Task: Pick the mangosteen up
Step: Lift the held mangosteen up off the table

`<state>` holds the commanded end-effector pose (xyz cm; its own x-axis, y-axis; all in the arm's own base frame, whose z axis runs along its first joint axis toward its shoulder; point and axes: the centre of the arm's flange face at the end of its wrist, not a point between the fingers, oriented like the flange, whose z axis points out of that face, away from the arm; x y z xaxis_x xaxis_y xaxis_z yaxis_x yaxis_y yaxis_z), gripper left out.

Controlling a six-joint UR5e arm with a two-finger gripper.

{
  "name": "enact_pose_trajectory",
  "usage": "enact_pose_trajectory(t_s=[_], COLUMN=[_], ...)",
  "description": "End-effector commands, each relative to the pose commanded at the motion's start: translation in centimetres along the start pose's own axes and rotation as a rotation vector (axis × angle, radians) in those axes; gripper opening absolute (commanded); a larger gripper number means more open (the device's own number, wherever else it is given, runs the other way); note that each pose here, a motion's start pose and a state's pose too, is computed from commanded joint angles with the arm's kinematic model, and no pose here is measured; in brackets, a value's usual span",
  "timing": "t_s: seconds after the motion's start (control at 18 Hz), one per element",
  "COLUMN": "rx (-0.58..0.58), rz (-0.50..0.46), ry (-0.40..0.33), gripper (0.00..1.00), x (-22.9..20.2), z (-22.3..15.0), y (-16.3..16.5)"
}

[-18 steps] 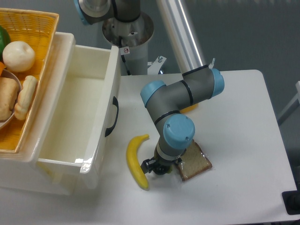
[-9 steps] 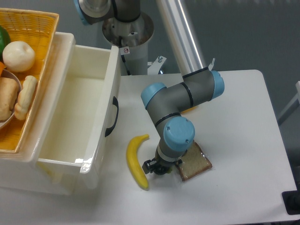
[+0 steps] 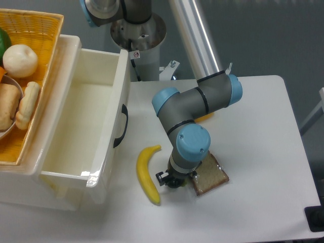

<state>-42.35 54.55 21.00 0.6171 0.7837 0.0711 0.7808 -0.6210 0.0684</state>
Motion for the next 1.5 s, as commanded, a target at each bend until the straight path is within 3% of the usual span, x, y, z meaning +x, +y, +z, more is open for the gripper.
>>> enact_pose_trajectory(t_s=[0.17, 0.33, 0.78, 1.0, 1.11, 1.5], rx=[0.026, 0.07, 0.142, 0.143, 0.14, 0.114], rz=[0.029, 0.135, 0.668, 0.833, 0.878, 0.893], ry=[0.001, -0.002, -0.073, -0.11, -0.117, -0.112], gripper=[0.48, 0.48, 0.48, 0.44, 0.44, 0.44], x=[0.1, 0.3, 0.4, -0.2, -0.4, -1.3], z=[-1.6, -4.8, -11.0, -12.5, -12.8, -13.6], y=[0.1, 0.8, 3.4, 5.0, 5.5, 6.6])
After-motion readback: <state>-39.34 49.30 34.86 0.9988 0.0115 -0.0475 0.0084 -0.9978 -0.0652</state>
